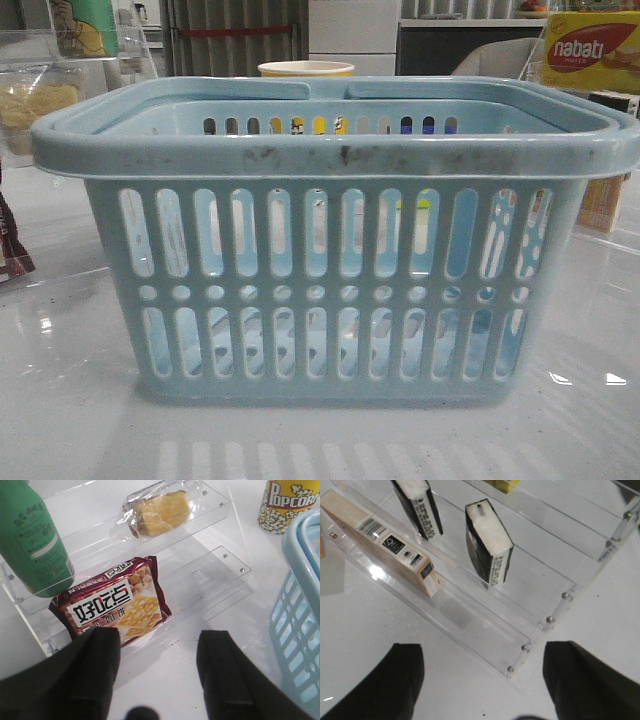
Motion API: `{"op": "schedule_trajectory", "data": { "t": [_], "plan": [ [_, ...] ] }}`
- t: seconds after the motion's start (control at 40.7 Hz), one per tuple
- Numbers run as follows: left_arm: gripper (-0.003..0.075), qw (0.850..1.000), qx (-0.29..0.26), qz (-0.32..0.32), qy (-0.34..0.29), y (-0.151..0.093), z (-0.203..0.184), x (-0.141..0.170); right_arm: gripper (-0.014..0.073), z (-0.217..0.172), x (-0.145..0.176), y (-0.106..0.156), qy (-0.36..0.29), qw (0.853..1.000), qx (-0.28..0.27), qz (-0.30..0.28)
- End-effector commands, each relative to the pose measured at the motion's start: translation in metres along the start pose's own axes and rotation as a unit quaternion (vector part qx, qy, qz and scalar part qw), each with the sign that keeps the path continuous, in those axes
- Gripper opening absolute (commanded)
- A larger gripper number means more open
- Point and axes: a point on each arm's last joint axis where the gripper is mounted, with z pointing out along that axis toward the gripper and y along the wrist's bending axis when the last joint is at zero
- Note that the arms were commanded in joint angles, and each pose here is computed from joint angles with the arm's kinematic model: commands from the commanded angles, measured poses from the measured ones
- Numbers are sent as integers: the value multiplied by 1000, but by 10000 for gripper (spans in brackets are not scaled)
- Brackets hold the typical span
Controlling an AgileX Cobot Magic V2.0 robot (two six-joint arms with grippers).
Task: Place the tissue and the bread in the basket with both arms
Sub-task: 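Close the right gripper on a small white tissue pack, then lift the tissue pack and carry it over the blue basket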
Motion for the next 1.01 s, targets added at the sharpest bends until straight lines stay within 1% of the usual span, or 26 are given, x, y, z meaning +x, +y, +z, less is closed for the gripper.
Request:
{"op": "schedule_trajectory", "data": {
  "t": [0.0, 0.098, 0.245, 0.54, 0.761, 0.982],
  "plan": [
    [401, 998, 1, -2, -55, 0, -6, -16, 594, -4, -24, -1, -70, 998, -2, 3],
    [401, 998, 1, -2, -55, 0, -6, -16, 594, 12, -27, -1, -72, 997, -2, 3],
    [401, 998, 1, -2, -55, 0, -6, -16, 594, 33, -32, 0, -96, 995, -4, 2],
    [401, 999, 1, -2, -55, 0, -6, -15, 594, 71, -30, 0, -123, 992, -4, -5],
    [401, 999, 1, -2, -51, 0, -6, -15, 594, 92, -29, 0, -143, 990, -6, -5],
    [401, 999, 1, -2, -51, 0, -6, -15, 594, 107, -24, -2, -145, 989, -5, -4]
  ]
}}
